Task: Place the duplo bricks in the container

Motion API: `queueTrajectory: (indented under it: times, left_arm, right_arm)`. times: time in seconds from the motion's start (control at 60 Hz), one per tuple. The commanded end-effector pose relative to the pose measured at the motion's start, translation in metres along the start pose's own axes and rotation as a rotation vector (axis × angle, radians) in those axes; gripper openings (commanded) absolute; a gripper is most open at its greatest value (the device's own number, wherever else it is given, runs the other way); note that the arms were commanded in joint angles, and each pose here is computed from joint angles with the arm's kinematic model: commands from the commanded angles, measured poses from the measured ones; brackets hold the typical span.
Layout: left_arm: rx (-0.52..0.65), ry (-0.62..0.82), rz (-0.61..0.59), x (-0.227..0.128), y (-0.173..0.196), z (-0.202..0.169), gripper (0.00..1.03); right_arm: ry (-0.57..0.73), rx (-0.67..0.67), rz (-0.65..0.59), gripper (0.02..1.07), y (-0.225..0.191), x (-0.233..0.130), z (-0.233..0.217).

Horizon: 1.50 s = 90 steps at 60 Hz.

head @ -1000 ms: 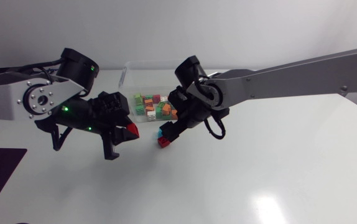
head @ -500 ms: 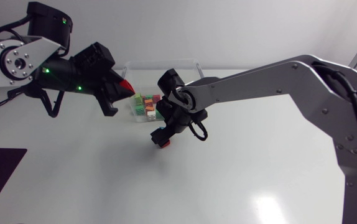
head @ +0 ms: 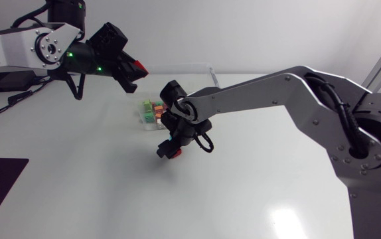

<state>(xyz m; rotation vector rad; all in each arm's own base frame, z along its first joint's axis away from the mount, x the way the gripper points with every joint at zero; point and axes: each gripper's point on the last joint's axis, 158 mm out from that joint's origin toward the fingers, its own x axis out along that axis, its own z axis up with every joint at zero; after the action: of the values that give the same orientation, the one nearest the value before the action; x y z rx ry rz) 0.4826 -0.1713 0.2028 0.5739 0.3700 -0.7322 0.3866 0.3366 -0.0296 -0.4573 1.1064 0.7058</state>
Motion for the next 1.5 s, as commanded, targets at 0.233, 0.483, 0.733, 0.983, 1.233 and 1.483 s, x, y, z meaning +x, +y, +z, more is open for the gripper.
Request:
queueTrajectory:
  times: [0.233,0.483,0.733,0.983,1.233,1.483]
  left_arm:
    - [-0.079,-0.027,0.02,0.044,0.025,-0.001,0.31]
    - [-0.124,-0.026,0.012,0.068,0.028,-0.002,0.4]
    - [-0.128,-0.015,0.025,0.075,0.029,-0.005,0.98]
    - [-0.079,-0.006,-0.012,0.036,0.012,-0.011,0.98]
    - [0.032,0.006,-0.147,-0.007,-0.038,-0.03,0.98]
    - [0.161,0.058,-0.279,-0.007,-0.094,-0.064,0.98]
  right_arm:
    - [0.062,0.009,0.001,0.37,0.004,0.015,-0.017]
    - [0.041,0.023,-0.005,0.36,-0.006,-0.011,-0.022]
    - [-0.046,0.063,-0.036,0.36,-0.034,-0.064,-0.013]
    - [-0.184,0.086,-0.079,0.36,-0.06,-0.125,0.017]
    - [-0.292,0.086,-0.101,0.36,-0.068,-0.165,0.054]
    - [-0.394,0.09,-0.12,0.36,-0.077,-0.192,0.085]
